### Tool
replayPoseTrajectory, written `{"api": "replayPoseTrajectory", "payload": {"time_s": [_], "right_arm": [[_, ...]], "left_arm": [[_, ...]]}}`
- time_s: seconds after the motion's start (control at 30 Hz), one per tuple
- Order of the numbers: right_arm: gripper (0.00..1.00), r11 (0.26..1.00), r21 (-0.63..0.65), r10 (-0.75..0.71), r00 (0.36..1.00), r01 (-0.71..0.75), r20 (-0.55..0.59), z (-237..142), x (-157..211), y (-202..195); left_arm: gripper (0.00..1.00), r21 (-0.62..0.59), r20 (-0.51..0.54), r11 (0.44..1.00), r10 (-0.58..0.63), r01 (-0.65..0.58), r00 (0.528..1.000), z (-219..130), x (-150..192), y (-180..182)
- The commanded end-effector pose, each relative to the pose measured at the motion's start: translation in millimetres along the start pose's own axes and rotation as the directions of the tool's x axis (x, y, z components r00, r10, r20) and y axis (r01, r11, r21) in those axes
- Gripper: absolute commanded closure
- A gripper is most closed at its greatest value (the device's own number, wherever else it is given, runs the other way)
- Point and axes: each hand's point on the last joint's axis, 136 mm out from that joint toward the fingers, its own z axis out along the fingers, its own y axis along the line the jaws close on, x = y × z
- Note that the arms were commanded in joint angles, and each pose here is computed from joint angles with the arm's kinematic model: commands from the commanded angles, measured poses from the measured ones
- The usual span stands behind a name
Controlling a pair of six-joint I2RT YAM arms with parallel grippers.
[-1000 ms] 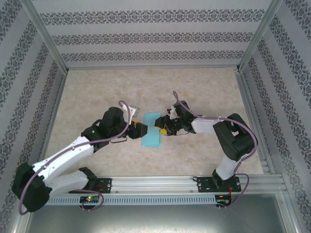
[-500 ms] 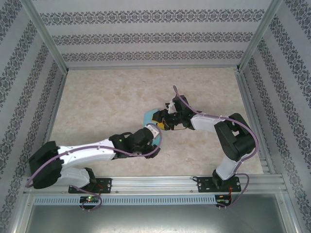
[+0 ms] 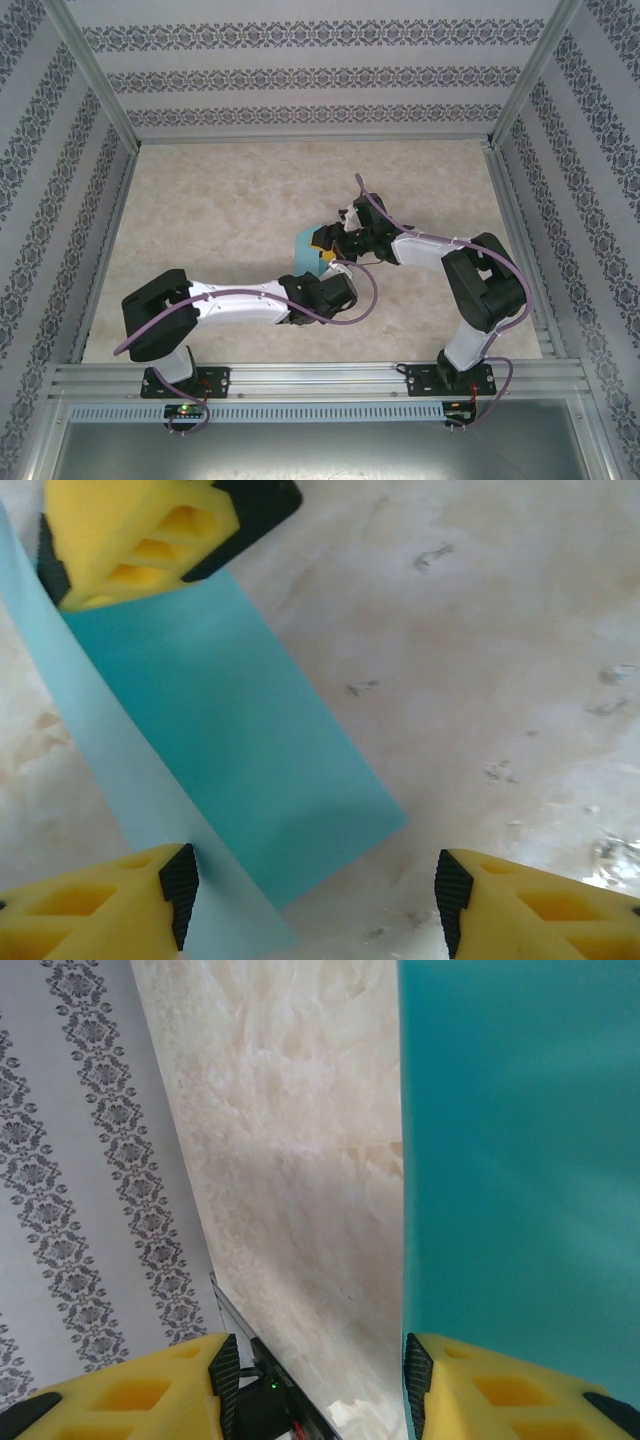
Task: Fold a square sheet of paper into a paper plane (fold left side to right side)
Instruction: Fold the triangle a second time at the center of the table.
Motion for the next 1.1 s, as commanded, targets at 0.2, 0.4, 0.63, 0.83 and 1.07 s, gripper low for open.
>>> {"api": "replayPoseTrajectory", "payload": {"time_s": [0.2,0.4,0.63,0.83,1.07], "right_arm": [[0.51,1.000,0.019,-0.006,1.000,0.006,-0.001,3.7,-0.2,1.3],[0.51,0.999,0.036,-0.012,1.000,0.012,0.004,2.9,-1.0,-1.6],[0.50,0.996,0.076,-0.043,0.999,0.040,0.027,-5.1,-4.5,-5.2],[0.45,0.993,0.059,-0.110,0.989,0.105,0.095,-25.0,-14.5,6.9],[0.35,0.989,0.036,-0.147,0.962,0.142,0.228,-72.7,-23.9,11.4]], "left_arm": [[0.57,-0.145,0.006,0.989,0.042,-0.041,0.999,-9.9,-2.9,16.3],[0.86,-0.126,0.012,0.992,0.029,-0.028,0.999,-12.3,-2.9,13.5],[0.99,-0.098,0.022,0.995,0.018,-0.016,1.000,-15.1,-4.1,11.5],[1.00,-0.035,0.025,0.999,-0.020,0.021,0.999,-16.9,-7.9,10.7],[1.00,0.156,0.034,0.979,-0.137,0.130,0.990,-18.9,-13.2,14.4]]}}
